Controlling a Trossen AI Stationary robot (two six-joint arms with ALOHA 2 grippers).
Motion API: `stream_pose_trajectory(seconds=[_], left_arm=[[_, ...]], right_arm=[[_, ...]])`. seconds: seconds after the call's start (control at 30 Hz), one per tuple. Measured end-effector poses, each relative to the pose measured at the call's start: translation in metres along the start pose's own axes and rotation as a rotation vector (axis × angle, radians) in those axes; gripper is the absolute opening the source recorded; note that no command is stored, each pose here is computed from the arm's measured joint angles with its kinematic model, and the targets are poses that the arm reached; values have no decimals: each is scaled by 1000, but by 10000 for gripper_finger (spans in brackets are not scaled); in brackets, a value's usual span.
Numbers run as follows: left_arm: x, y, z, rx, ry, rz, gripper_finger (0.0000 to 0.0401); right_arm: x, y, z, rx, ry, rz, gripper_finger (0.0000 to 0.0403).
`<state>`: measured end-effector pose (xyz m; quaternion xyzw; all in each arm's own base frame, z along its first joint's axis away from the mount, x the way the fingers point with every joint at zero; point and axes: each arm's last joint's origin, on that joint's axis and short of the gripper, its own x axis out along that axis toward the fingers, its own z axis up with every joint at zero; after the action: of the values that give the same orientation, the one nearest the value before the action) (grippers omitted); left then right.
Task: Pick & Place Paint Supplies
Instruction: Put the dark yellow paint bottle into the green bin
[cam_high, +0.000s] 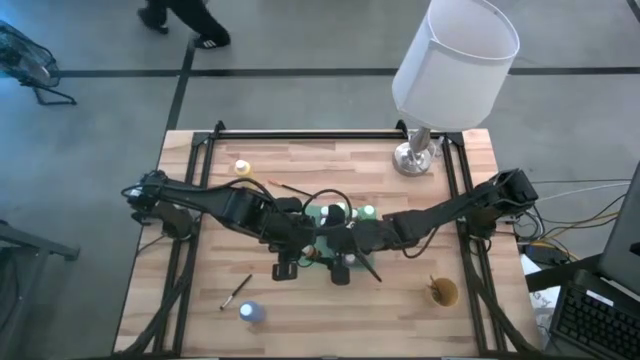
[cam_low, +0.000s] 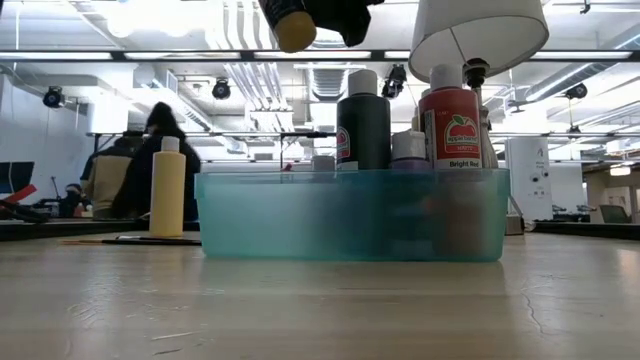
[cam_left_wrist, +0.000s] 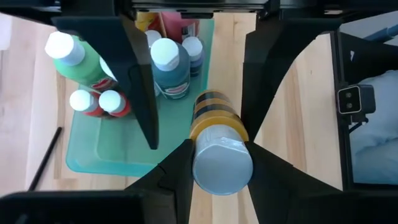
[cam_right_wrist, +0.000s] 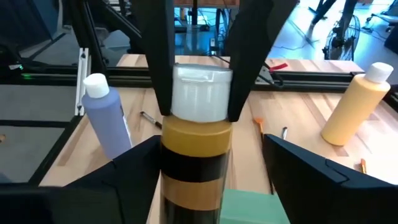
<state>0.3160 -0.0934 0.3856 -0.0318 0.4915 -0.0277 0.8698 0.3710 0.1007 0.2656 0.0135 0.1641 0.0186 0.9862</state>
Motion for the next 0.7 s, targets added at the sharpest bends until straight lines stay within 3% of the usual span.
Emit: stream_pose_trajectory(seconds=[0.33,0.57,0.7], left_arm=[[0,-1,1,24,-15,-7,126],[0,0,2,37,-16,0,126],[0,0,2,37,-16,-2,126]], right_arm=[[7,-1,-8,8,30,38,240],[9,-6,-6,14,4,33,258],[8,-6,-11,15,59,28,272]])
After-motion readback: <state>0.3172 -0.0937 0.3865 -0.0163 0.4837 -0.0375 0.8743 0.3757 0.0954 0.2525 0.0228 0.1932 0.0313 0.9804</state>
